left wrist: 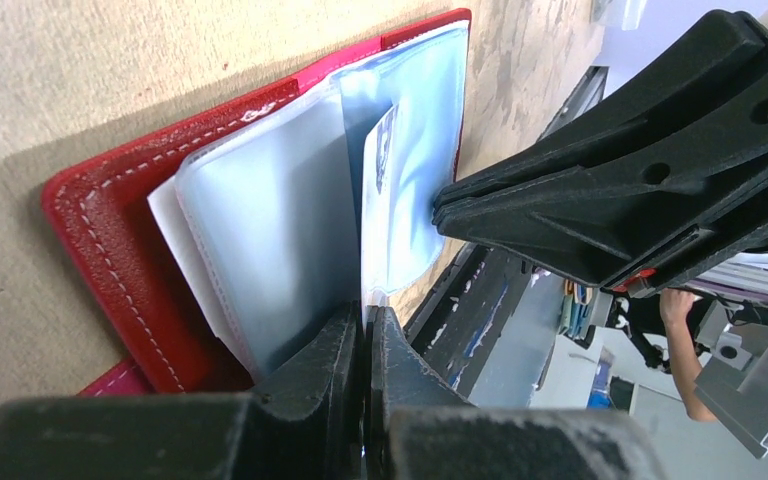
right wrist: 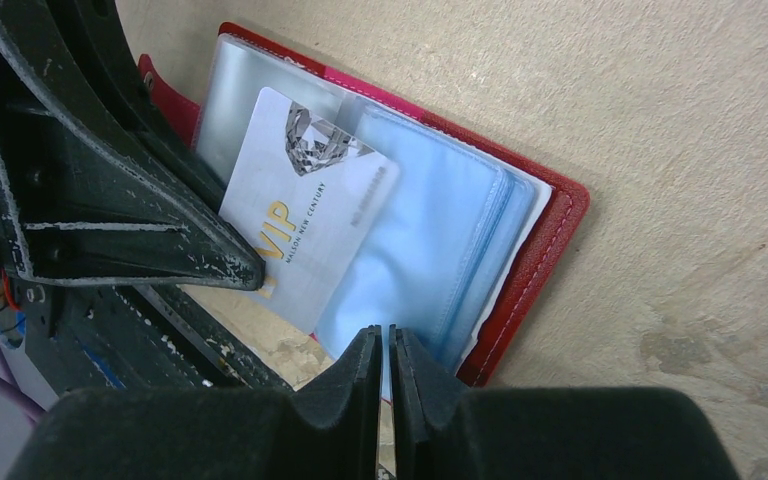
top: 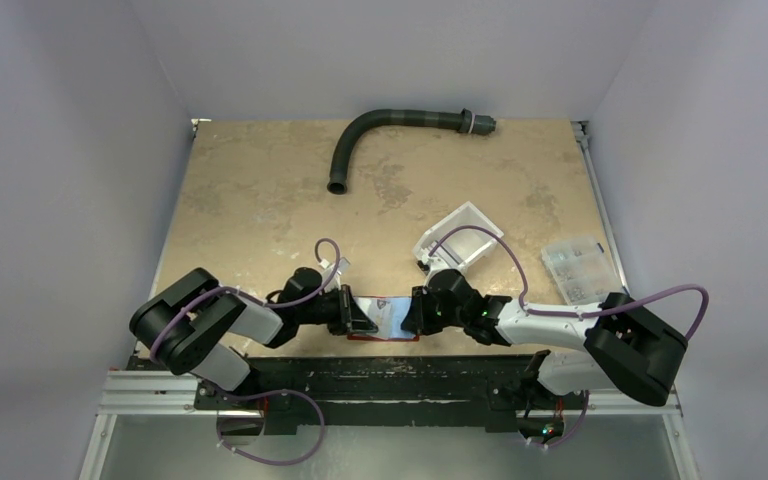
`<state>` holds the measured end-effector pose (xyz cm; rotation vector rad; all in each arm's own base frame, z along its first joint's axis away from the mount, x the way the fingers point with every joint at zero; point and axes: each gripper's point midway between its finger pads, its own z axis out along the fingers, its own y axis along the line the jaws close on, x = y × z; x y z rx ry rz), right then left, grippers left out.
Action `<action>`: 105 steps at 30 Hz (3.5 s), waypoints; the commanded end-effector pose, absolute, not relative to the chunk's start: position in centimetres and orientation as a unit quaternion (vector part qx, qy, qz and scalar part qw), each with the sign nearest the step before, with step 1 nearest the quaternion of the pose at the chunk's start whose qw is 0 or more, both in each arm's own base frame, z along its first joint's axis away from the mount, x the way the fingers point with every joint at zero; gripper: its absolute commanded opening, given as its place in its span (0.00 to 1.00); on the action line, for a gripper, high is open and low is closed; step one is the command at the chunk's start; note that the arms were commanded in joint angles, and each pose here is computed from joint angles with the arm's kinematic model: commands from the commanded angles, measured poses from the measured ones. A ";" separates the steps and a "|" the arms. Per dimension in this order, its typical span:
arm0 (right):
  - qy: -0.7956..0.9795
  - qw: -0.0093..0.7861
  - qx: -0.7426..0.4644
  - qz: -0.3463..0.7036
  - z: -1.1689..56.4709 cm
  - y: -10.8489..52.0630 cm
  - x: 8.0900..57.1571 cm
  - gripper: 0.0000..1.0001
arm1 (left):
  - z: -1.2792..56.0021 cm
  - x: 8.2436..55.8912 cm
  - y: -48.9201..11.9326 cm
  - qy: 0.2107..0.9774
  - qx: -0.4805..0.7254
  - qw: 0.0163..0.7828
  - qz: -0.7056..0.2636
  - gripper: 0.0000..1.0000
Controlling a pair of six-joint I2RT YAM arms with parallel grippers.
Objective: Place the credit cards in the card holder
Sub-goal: Insert the credit card into the card holder.
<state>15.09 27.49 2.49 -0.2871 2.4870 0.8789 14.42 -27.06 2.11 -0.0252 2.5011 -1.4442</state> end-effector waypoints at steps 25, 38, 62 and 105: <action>0.919 0.232 -0.108 0.300 1.4 26.6 14.8 0.16 | 2.7 17.2 -27.6 0.854 -0.022 0.163 -0.494 0.00; 0.922 0.261 -0.071 0.279 5.0 25.5 15.8 0.40 | 1.9 16.4 -27.0 0.886 -0.005 0.173 -0.429 0.32; 0.914 0.250 -0.036 0.317 3.8 27.3 17.4 0.20 | 1.8 16.1 -29.4 0.932 0.097 0.252 -0.243 0.78; 0.908 0.237 -0.098 0.331 3.1 27.8 17.7 0.18 | 3.5 14.5 -29.8 0.921 0.161 0.239 -0.261 0.92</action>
